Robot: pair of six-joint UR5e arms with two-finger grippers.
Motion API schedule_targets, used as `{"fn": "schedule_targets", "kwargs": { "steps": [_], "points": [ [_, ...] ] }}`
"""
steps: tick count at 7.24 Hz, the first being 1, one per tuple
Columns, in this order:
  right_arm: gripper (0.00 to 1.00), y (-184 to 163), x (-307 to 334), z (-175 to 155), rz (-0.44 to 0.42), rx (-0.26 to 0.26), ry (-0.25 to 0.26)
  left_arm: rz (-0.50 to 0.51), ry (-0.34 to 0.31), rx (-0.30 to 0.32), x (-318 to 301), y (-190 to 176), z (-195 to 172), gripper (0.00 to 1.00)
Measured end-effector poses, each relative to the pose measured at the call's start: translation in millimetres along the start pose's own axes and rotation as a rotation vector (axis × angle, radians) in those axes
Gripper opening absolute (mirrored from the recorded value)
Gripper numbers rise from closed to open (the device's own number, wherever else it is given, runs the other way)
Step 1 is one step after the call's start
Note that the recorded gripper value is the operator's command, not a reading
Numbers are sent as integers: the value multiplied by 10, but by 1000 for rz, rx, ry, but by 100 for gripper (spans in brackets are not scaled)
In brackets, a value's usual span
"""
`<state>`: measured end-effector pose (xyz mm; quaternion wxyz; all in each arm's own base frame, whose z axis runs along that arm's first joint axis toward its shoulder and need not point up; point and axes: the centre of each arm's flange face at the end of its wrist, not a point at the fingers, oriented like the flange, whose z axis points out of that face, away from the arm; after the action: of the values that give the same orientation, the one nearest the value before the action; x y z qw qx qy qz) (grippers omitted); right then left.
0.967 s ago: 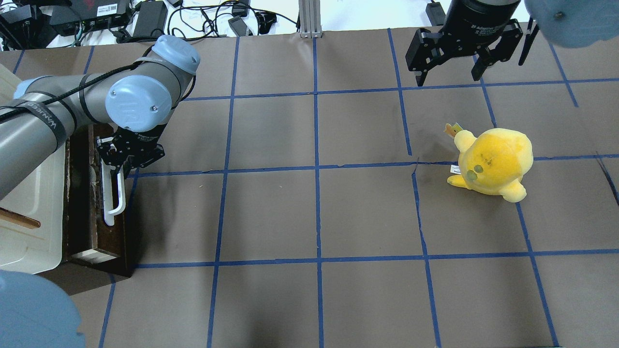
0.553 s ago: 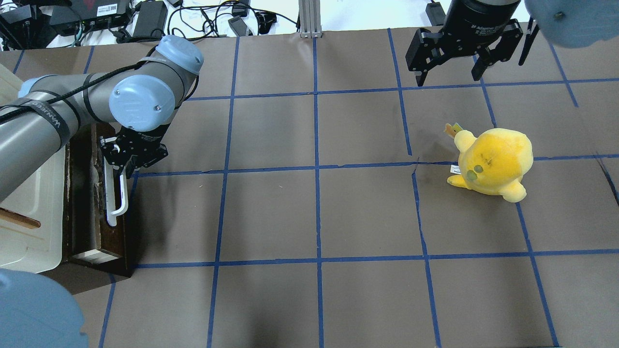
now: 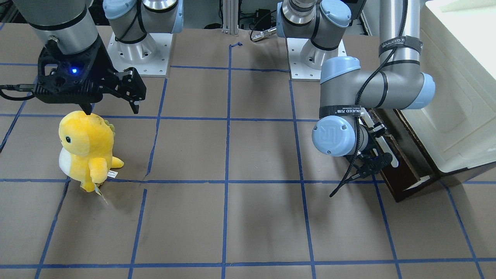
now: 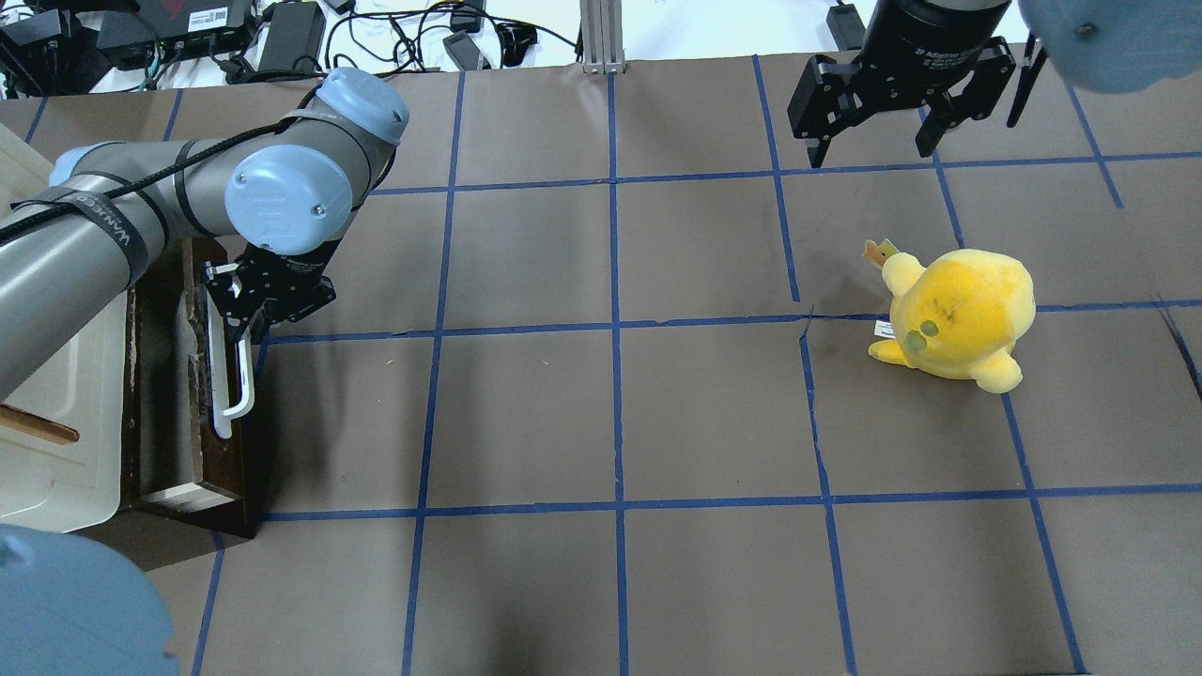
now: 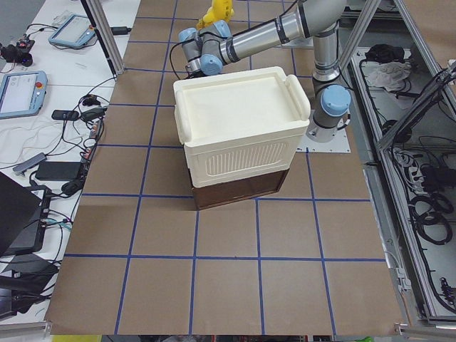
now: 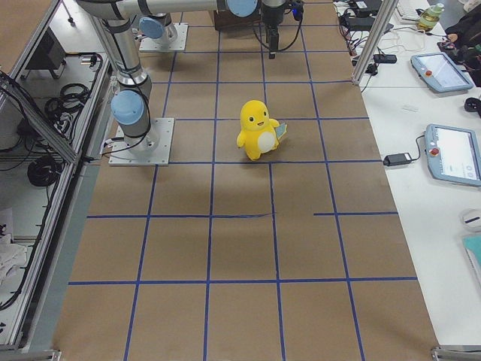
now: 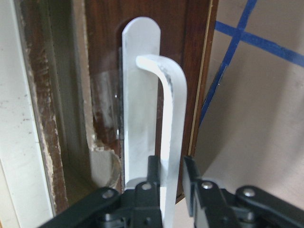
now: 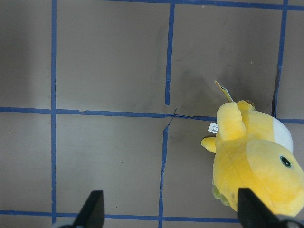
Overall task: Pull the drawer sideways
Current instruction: 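Pull the handle with the left gripper, sliding the drawer outward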
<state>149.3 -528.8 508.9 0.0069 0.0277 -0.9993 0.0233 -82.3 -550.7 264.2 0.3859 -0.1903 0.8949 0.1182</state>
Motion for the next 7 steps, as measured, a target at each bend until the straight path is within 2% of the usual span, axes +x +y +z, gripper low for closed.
{"fn": "schedule_targets", "kwargs": {
  "steps": [1,2,7],
  "points": [
    [100,0,0,0,0,0,0,0,0,1,0,2,-4,5],
    [100,0,0,0,0,0,0,-1,0,1,0,3,-6,0],
    [100,0,0,0,0,0,0,-6,21,-5,2,0,-55,0]
  ]
}}
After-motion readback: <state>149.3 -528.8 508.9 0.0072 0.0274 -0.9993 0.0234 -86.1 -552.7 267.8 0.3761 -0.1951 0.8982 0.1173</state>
